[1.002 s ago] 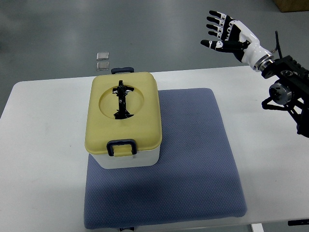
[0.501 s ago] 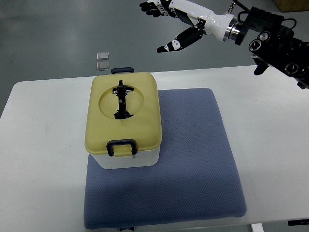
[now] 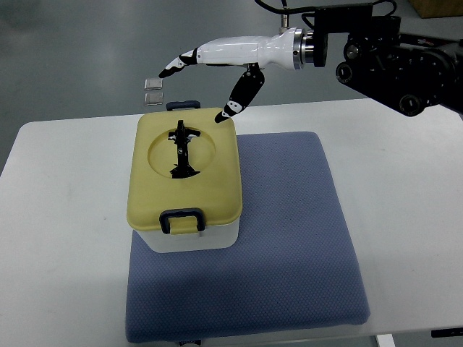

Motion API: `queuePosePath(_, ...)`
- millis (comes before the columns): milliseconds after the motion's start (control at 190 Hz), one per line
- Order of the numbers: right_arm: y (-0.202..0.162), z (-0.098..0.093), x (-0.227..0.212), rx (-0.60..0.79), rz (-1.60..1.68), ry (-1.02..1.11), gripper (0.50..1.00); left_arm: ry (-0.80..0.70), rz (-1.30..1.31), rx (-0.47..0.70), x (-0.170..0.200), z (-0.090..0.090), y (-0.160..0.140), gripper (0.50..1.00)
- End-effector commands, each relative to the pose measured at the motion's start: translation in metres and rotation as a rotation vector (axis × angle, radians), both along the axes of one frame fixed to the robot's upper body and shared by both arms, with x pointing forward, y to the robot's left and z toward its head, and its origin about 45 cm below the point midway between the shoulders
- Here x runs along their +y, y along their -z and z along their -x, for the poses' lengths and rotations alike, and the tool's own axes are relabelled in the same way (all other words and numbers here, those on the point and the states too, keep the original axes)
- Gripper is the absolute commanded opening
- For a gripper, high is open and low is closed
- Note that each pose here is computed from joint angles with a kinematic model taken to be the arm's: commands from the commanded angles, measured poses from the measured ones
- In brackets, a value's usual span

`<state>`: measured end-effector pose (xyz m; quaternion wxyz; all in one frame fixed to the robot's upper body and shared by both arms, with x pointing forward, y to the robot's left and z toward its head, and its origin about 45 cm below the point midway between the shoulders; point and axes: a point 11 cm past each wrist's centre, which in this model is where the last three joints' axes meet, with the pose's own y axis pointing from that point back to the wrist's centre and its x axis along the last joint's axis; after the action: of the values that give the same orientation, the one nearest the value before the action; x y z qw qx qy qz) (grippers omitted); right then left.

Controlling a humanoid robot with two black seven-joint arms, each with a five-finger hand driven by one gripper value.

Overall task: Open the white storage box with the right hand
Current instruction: 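Lower the right hand onto the black handle on the yellow lid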

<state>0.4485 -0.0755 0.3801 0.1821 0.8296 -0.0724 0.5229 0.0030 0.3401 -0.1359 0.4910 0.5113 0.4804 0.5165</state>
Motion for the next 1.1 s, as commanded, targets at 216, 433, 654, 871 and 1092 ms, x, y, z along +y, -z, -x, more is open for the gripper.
queuePosePath(216, -0.003, 0.018, 0.029, -0.061, 0.098, -0.108, 0.913, 0.000, 0.001, 0.000, 0.000, 0.000, 0.000, 1.000)
queuePosePath(433, -0.003, 0.019, 0.034, -0.174, 0.236, -0.150, 0.909, 0.000, 0.000, 0.000, 0.000, 0.000, 0.000, 1.000)
queuePosePath(654, 0.001, 0.031, 0.053, -0.260, 0.317, -0.229, 0.903, 0.001, 0.001, 0.000, 0.000, 0.000, 0.000, 1.000)
queuePosePath(871, 0.012, 0.042, 0.065, -0.284, 0.367, -0.289, 0.899, 0.000, -0.002, 0.000, 0.000, 0.000, 0.000, 1.000)
queuePosePath(1092, 0.018, 0.044, 0.068, -0.327, 0.432, -0.318, 0.850, 0.001, -0.001, 0.000, 0.000, 0.000, 0.000, 1.000)
